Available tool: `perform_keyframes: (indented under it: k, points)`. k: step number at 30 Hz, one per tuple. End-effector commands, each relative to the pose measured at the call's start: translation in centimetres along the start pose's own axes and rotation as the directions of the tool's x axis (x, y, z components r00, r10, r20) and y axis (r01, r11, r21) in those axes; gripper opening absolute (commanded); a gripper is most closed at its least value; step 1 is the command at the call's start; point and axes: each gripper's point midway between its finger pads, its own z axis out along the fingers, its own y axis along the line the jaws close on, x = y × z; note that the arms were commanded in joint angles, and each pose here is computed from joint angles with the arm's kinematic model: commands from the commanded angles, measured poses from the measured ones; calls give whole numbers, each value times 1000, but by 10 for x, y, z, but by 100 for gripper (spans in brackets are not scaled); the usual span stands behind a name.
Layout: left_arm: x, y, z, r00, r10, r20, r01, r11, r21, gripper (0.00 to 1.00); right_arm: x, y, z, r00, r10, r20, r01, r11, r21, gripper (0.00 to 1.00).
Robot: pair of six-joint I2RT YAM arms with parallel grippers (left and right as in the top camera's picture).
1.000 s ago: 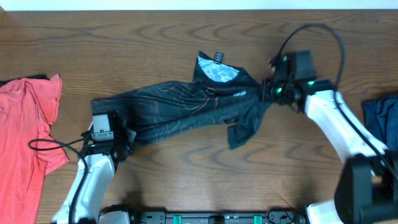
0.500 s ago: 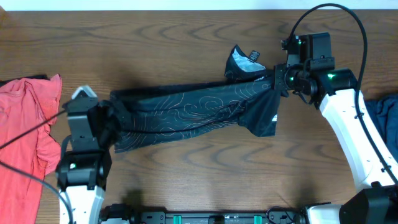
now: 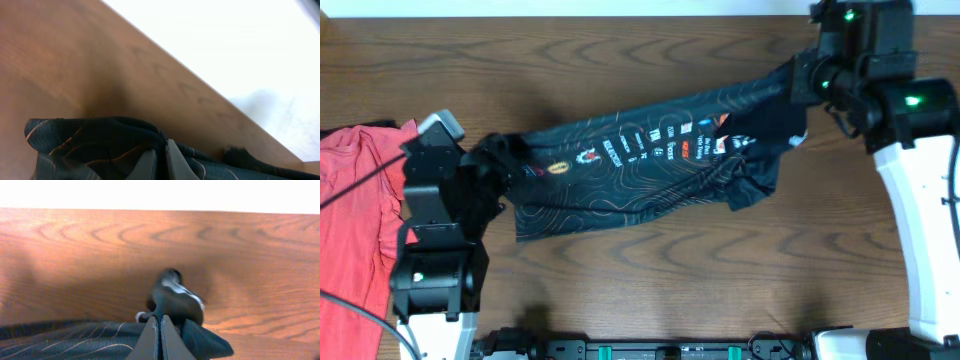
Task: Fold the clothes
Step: 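Lift the jersey with both grippers and stretch it apart, pulling toward the back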
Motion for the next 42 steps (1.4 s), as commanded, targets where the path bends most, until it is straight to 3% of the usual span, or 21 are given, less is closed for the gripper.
perform_keyframes:
  k: [1, 15, 23, 28, 34, 37, 42]
  points:
    - [-29, -20, -19, 995, 62, 82, -65, 997, 32, 6, -32, -14, -38, 994, -12, 109, 6, 998, 58, 1]
    - [-113, -101, -129, 938, 134, 319, -197, 965, 171, 6, -77, -7, -170, 951, -32, 308, 8, 997, 80, 1]
    - [-141, -134, -200, 889, 131, 439, -255, 937, 238, 6, -83, -2, -246, 892, -31, 450, 3, 998, 64, 1]
    - [-145, -138, -215, 877, 133, 461, -269, 932, 244, 6, -80, -6, -278, 858, -17, 514, -27, 997, 78, 1]
    - [-149, -134, -207, 871, 152, 466, -272, 941, 203, 6, -73, -12, -279, 865, 20, 502, -76, 993, 91, 1]
    - [-156, -124, -185, 878, 159, 451, -242, 961, 132, 6, -69, -15, -253, 902, 44, 430, -95, 991, 99, 1]
    - [-154, -110, -107, 930, 193, 312, -216, 975, 43, 6, -62, -19, -181, 968, 77, 240, -109, 986, 125, 1]
